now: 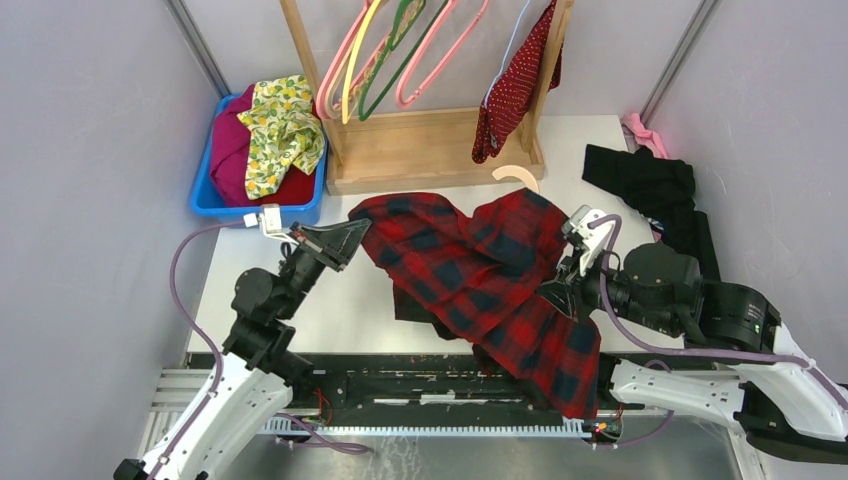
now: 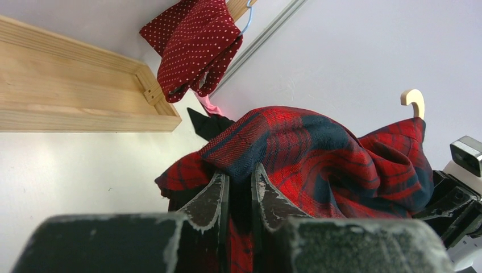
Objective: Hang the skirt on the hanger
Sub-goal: Hang the skirt on the hanger, then place the hanger at the clothesline.
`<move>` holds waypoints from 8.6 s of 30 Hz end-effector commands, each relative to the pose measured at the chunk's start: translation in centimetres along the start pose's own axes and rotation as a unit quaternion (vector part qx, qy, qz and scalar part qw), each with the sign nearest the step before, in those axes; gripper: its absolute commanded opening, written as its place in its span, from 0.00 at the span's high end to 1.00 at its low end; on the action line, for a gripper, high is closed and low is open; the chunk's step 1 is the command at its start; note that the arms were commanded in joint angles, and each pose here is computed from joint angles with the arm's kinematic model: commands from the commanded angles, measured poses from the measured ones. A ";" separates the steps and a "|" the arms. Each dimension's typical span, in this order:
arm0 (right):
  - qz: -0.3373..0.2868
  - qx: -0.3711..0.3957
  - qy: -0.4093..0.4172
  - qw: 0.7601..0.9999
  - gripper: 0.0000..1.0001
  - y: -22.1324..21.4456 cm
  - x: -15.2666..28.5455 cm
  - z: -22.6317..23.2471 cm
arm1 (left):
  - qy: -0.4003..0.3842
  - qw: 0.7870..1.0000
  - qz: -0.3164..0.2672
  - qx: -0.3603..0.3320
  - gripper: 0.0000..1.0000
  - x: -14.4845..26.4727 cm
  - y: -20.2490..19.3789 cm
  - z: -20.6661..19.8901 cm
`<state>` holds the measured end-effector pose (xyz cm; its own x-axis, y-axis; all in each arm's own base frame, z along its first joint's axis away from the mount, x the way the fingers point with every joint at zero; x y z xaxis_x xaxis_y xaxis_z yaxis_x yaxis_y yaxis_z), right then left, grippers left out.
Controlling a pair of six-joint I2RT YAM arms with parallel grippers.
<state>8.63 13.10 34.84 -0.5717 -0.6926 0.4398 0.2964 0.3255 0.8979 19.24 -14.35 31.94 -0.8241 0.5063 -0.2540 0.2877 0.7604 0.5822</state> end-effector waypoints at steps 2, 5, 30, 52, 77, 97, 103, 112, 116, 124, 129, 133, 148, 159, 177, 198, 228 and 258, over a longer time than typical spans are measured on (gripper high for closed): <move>-0.091 -0.017 0.007 0.996 0.99 2.7 2.8 -0.3 | 0.085 0.989 -0.073 -0.091 0.94 -0.4 3.0 2.6; -0.094 -0.019 0.010 0.995 0.99 2.7 2.9 -0.3 | 0.080 0.990 -0.071 -0.091 0.89 -0.6 2.9 2.4; -0.122 -0.026 0.032 0.992 0.99 2.5 2.1 0.4 | 0.019 0.997 -0.046 -0.062 0.53 -1.4 0.7 2.6; -0.124 -0.043 0.049 0.990 0.99 1.2 6.2 0.1 | -0.182 0.972 0.047 -0.139 0.28 -0.6 -2.5 -1.5; -0.139 -0.043 0.081 0.986 0.99 1.9 7.3 0.8 | -0.252 0.951 0.054 -0.168 0.31 -1.6 -3.6 -1.8; -0.138 -0.057 0.001 0.989 0.99 1.6 7.2 -1.4 | -0.160 0.971 0.021 -0.175 0.97 -1.8 -1.2 -1.4; -0.140 -0.064 -0.042 0.987 0.99 1.9 7.2 -2.6 | -0.130 0.979 0.004 -0.160 0.97 -1.3 -0.3 -1.4; -0.154 -0.068 -0.063 0.984 0.99 2.9 6.7 -3.0 | -0.136 0.980 0.014 -0.141 0.97 -0.5 -0.4 -2.0; -0.163 -0.068 -0.064 0.982 0.99 3.4 6.5 -3.0 | -0.144 0.981 0.031 -0.126 0.97 -0.4 -1.1 -2.1; -0.165 -0.060 -0.052 0.983 0.99 4.6 5.5 -2.4 | -0.051 0.991 0.080 -0.094 0.93 -1.9 -3.1 2.1; -0.156 -0.053 -0.051 0.985 0.99 5.7 4.8 -2.1 | 0.063 0.987 0.126 -0.078 0.74 -3.6 -4.4 6.0; -0.148 -0.049 -0.060 0.986 0.99 6.8 4.1 -2.1 | 0.108 0.982 0.133 -0.078 0.62 -3.8 -4.3 6.9; -0.122 -0.051 -0.181 0.975 0.99 11.3 1.3 -4.1 | 0.104 0.979 0.129 -0.116 0.45 -4.2 0.8 0.6; -0.075 -0.054 -0.299 0.950 0.99 5.6 4.3 -7.7 | 0.009 0.977 0.183 -0.109 0.49 -10.0 1.1 -6.1; -0.072 -0.092 -0.308 0.944 0.99 0.7 9.1 -9.1 | 0.109 0.973 0.075 -0.190 0.50 -23.5 -5.0 -4.5; -0.057 -0.082 -0.257 0.961 0.99 -0.7 9.3 -8.1 | 0.009 0.968 0.062 -0.245 0.53 -31.9 -9.5 -5.3; -0.056 -0.090 -0.227 0.968 0.99 0.1 9.3 -7.3 | -0.202 0.922 0.222 -0.244 0.48 -34.4 -18.5 -11.0; -0.150 -0.047 -0.268 0.950 0.99 12.4 2.1 -6.4 | 0.081 0.949 0.091 -0.290 0.44 -18.9 0.4 -9.2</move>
<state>13.91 10.24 39.92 -0.8658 -0.3126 0.3908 0.2959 0.3100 0.9035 31.45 -31.91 44.61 -0.7954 0.6044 -0.0452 0.1620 0.2839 0.9451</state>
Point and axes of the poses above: each gripper's point midway between its finger pads, its own x axis back along the fingers, its own z axis along the line the jaws close on, y = z × x, the point moved 4 cm from there along x, back along the fingers, and after that the axes turned 7 degrees about x, right-handed, at the moved point
